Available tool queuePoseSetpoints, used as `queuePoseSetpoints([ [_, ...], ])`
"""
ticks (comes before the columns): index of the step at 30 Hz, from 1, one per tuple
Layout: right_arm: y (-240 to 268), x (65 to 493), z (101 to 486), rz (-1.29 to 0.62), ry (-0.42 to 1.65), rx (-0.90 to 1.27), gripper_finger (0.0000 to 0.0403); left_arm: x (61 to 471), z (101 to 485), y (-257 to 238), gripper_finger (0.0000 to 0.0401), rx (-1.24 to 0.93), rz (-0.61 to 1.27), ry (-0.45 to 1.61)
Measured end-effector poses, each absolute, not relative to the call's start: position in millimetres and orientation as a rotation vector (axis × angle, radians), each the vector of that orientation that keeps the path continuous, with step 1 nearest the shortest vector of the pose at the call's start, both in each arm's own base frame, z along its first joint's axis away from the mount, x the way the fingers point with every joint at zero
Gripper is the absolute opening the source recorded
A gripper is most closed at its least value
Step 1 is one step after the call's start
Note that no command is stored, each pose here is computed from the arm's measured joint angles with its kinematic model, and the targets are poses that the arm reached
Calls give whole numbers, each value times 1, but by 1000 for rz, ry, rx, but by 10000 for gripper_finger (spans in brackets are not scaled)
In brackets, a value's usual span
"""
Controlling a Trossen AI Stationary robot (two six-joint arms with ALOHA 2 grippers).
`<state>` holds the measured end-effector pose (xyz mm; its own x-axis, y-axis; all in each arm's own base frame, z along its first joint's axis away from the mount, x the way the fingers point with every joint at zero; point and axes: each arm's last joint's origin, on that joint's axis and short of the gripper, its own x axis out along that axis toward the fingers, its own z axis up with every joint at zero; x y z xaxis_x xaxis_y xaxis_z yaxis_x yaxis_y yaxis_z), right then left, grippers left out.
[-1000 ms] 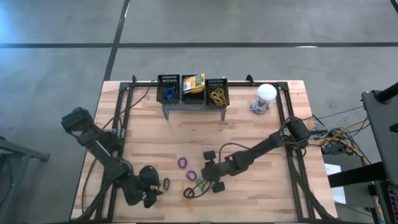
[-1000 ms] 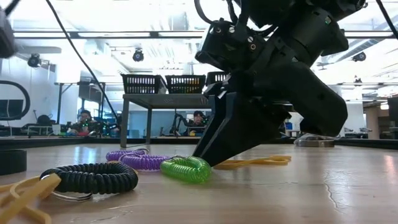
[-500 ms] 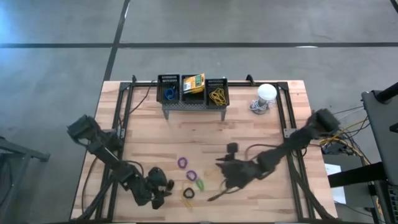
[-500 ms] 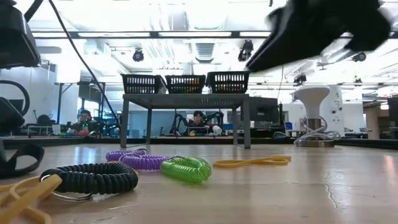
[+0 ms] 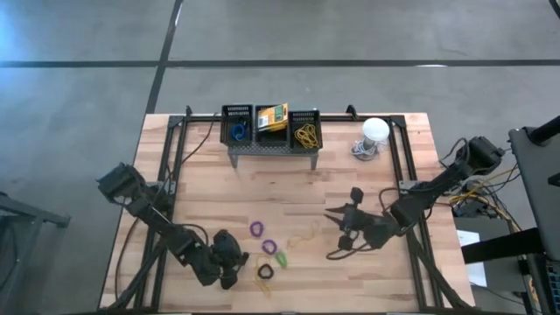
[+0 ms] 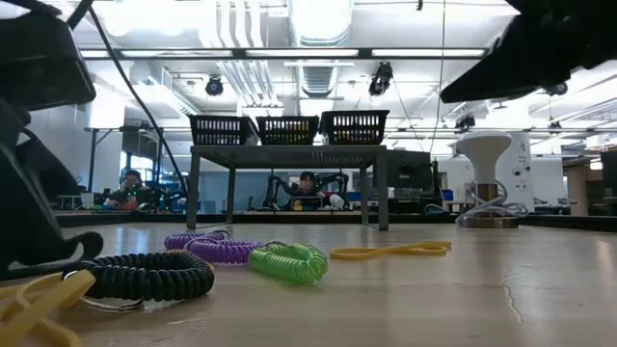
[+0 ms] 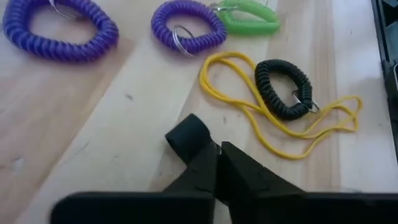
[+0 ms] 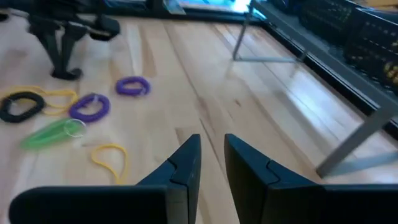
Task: Pick & Place Office Desk Supplies
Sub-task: Put the black rubber band into the right black bin on the shelf
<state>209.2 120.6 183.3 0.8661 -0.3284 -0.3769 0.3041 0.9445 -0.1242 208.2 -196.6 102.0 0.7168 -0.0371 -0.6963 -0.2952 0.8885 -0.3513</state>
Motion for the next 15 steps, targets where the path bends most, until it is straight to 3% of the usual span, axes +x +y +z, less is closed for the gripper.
queuePoseSetpoints([
  [7, 120, 207, 179, -282, 302, -53, 68, 226, 124, -194, 12, -377, 133, 672],
  [15, 129, 220, 171, -258, 319, -99, 68, 284, 158, -177, 10, -146, 38, 505],
])
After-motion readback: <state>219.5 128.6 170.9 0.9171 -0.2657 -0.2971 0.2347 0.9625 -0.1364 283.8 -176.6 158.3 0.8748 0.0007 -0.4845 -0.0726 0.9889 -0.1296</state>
